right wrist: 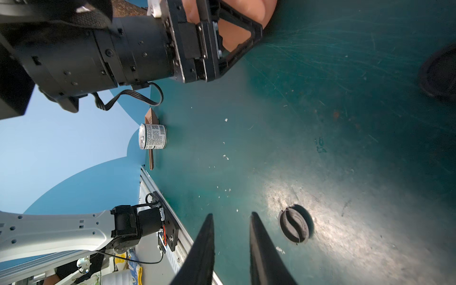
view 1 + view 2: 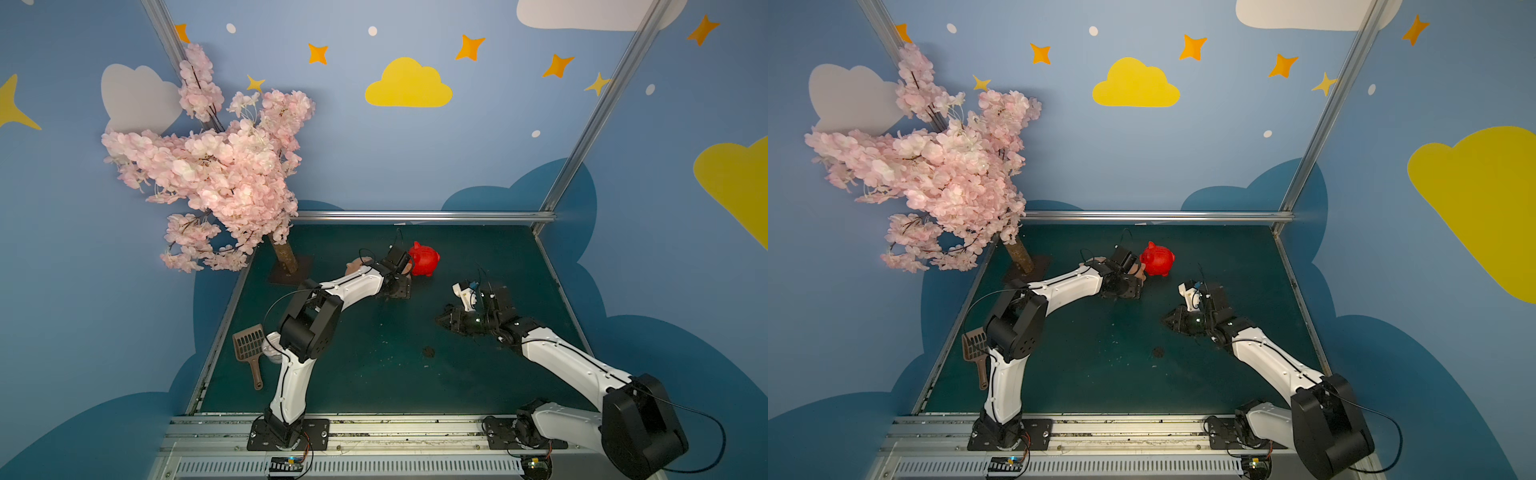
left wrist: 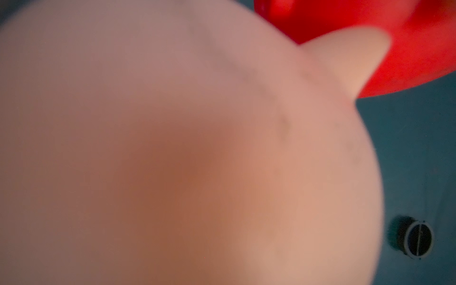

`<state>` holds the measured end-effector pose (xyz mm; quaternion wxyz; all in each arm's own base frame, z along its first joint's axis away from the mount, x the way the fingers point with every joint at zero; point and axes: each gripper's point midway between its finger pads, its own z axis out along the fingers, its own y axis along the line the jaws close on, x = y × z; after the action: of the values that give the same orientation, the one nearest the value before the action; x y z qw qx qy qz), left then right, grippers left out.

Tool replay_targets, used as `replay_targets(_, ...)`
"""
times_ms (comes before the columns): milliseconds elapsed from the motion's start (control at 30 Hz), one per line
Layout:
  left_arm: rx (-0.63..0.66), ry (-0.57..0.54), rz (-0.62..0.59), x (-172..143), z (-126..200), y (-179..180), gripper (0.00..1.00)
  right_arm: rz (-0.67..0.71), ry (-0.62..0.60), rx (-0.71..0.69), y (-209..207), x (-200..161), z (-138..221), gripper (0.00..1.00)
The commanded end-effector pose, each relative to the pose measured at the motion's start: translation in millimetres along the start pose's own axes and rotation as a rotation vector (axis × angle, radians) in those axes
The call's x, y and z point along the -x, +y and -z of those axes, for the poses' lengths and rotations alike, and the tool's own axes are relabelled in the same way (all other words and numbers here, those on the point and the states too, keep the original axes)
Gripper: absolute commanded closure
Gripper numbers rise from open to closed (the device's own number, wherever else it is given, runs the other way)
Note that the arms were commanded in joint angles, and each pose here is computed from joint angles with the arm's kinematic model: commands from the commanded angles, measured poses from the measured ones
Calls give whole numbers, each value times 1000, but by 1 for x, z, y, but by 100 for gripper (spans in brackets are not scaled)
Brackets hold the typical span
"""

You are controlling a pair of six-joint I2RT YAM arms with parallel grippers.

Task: Close piggy banks
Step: Move the piggy bank to the center of the board, then turn over the piggy bank at the center of the board.

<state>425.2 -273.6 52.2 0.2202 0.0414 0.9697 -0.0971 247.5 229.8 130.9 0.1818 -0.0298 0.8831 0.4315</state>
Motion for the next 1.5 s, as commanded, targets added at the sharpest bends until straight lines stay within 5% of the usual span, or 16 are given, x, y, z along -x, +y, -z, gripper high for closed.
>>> replay_targets(0,7,-12,-15,12,3,4,19,-13,-1,-6,-3,-1,1,74)
replay_targets(400,-43,-48,-122,33,81,-7,5,-3,15,4,-3,-2,0,74)
replay_targets(633,-13,-113,-305,52,126,18,1,0,17,7,-2,-3,0,74)
replay_targets(1000,-13,22,-348,69,108,85,1,6,18,1,-2,-4,3,74)
replay_targets(1467,52,206,-423,60,79,114,1,-2,12,-4,-3,-3,5,74)
